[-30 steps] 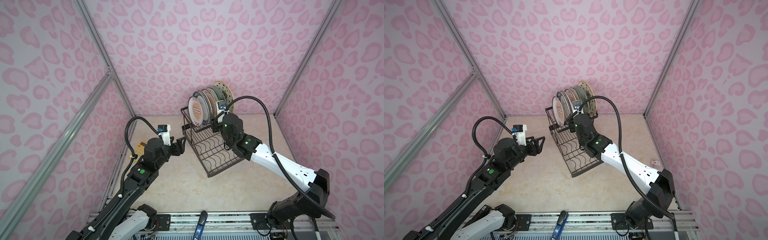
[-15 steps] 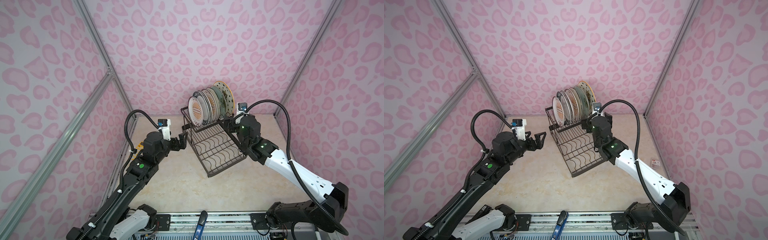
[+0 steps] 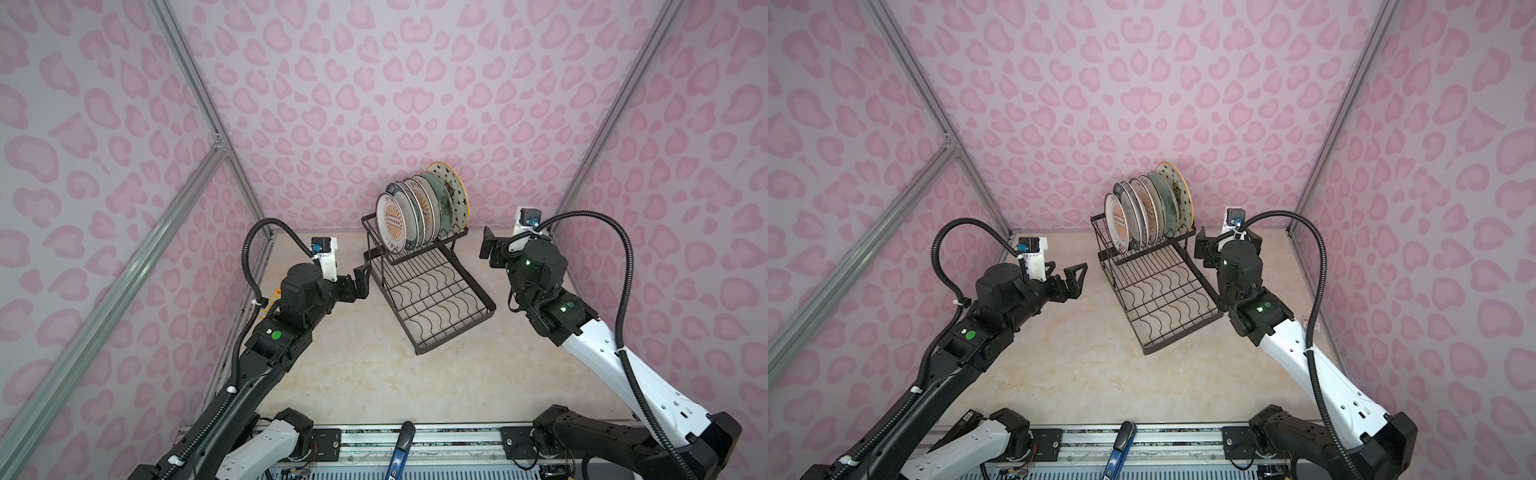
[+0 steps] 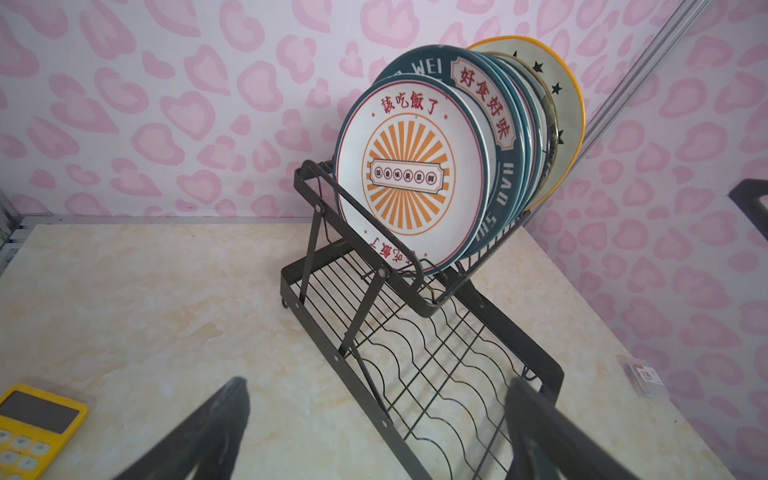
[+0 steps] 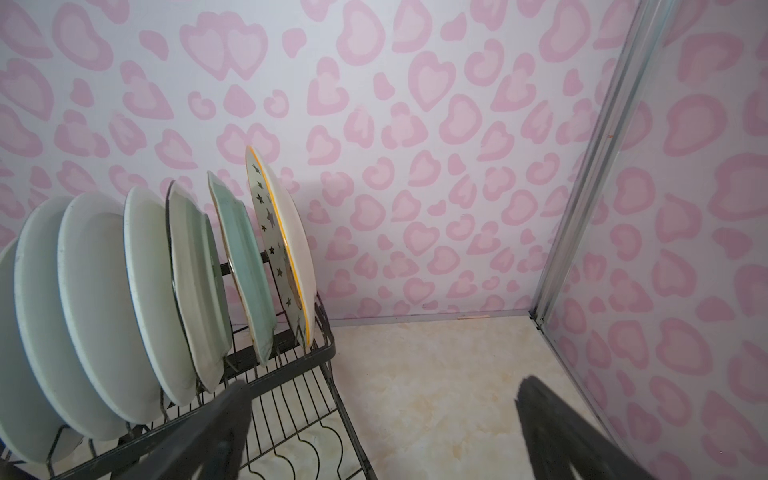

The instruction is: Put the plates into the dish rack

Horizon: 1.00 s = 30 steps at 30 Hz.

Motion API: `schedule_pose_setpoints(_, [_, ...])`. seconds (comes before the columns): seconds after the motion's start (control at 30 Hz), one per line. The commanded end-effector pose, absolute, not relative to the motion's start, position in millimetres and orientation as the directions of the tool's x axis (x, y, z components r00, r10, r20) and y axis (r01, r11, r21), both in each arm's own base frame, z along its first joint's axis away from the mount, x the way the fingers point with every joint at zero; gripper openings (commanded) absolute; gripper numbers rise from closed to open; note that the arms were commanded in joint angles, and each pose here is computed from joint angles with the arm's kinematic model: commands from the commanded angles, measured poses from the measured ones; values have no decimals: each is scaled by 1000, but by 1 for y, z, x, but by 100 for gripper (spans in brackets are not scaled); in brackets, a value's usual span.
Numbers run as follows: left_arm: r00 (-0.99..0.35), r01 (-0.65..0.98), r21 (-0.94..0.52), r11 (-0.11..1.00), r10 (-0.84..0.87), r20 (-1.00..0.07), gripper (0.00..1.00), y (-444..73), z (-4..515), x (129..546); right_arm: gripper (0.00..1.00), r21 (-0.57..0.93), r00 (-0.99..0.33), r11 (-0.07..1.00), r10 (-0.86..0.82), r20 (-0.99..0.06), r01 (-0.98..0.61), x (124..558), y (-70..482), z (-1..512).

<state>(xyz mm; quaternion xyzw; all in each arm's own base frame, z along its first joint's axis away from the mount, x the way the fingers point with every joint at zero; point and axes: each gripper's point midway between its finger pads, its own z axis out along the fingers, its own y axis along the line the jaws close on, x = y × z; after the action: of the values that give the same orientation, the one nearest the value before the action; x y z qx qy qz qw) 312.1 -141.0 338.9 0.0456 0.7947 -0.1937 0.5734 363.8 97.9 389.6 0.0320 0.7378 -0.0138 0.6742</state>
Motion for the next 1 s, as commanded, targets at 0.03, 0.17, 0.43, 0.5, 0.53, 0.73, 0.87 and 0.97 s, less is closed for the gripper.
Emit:
schedule_pose_setpoints(0.03, [-262,272,-180,945,-107,-959,98,-130,355,313,99,-6,-108,992,8,-994,126,359,72,383])
schedule_pose_setpoints(0.17, [-200,216,-147,965,-103,-974,98,-115,367,312,98,-20,-105,980,2,-994,199,351,43,383])
schedule_pose_setpoints(0.43, [-130,97,-91,991,-78,-988,98,-89,379,312,99,24,-95,963,51,-994,269,333,3,376])
schedule_pose_setpoints(0.5, [-116,53,-66,996,-59,-992,97,-82,380,316,98,24,-102,958,55,-993,284,330,-5,374])
schedule_pose_setpoints(0.53, [-104,40,-57,998,-53,-993,98,-80,380,316,99,16,-105,955,50,-993,296,329,-9,372])
schedule_pose_setpoints(0.73, [2,57,-58,997,-58,-998,97,-77,383,315,99,50,-89,949,82,-993,310,332,-28,359])
schedule_pose_setpoints(0.87, [7,20,-82,996,-82,-997,98,-63,375,320,99,40,-102,947,76,-992,318,337,-39,346])
schedule_pose_setpoints(0.97, [13,0,-97,995,-97,-995,98,-53,368,325,99,34,-96,945,69,-993,326,339,-48,332])
